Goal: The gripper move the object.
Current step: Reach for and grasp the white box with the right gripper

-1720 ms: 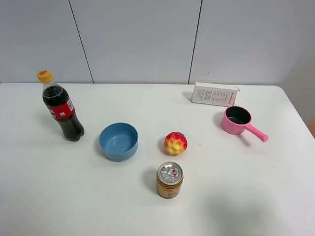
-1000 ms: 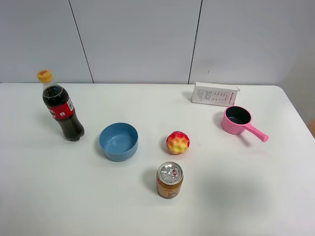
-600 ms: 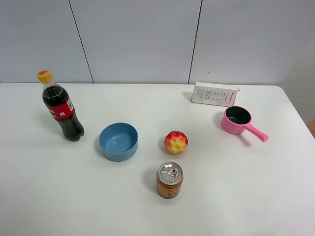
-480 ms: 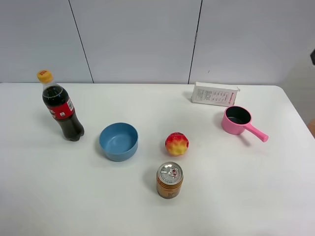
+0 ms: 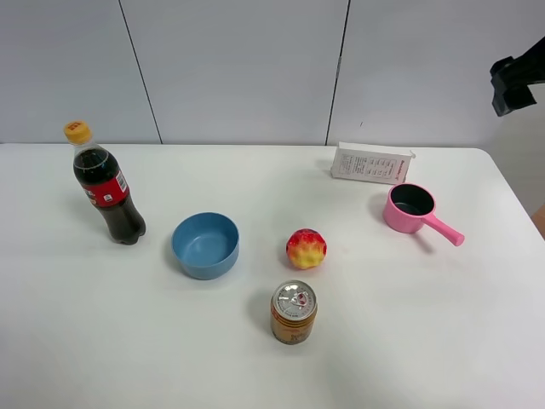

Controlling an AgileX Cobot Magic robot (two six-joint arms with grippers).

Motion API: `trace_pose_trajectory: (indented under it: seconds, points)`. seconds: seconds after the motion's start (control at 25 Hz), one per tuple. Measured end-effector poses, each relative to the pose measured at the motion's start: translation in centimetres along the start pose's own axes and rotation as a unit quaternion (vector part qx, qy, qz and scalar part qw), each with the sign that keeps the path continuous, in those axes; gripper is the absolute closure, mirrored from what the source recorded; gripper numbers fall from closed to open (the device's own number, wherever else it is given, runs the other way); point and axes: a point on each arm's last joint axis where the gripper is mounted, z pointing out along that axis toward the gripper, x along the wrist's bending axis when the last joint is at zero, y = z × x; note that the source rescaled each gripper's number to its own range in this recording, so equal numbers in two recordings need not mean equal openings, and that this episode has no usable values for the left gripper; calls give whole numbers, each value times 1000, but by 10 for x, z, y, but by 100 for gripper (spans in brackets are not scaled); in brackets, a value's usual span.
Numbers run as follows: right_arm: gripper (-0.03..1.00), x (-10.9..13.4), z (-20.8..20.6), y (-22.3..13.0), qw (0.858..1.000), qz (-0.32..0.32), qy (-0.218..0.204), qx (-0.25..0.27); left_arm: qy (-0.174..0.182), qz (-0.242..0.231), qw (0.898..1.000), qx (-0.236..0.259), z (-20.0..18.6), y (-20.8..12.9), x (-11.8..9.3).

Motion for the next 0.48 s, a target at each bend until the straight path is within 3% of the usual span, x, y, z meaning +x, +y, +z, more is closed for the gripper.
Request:
trace_pose_trajectory:
  seconds: [0.32,0.48]
  points:
    - [-3,-31,18,-8,988,145,56,-3,0,0,1000,0,0,0,0]
    - [-3,-32,18,-9,982,172,75,-3,0,0,1000,0,0,0,0]
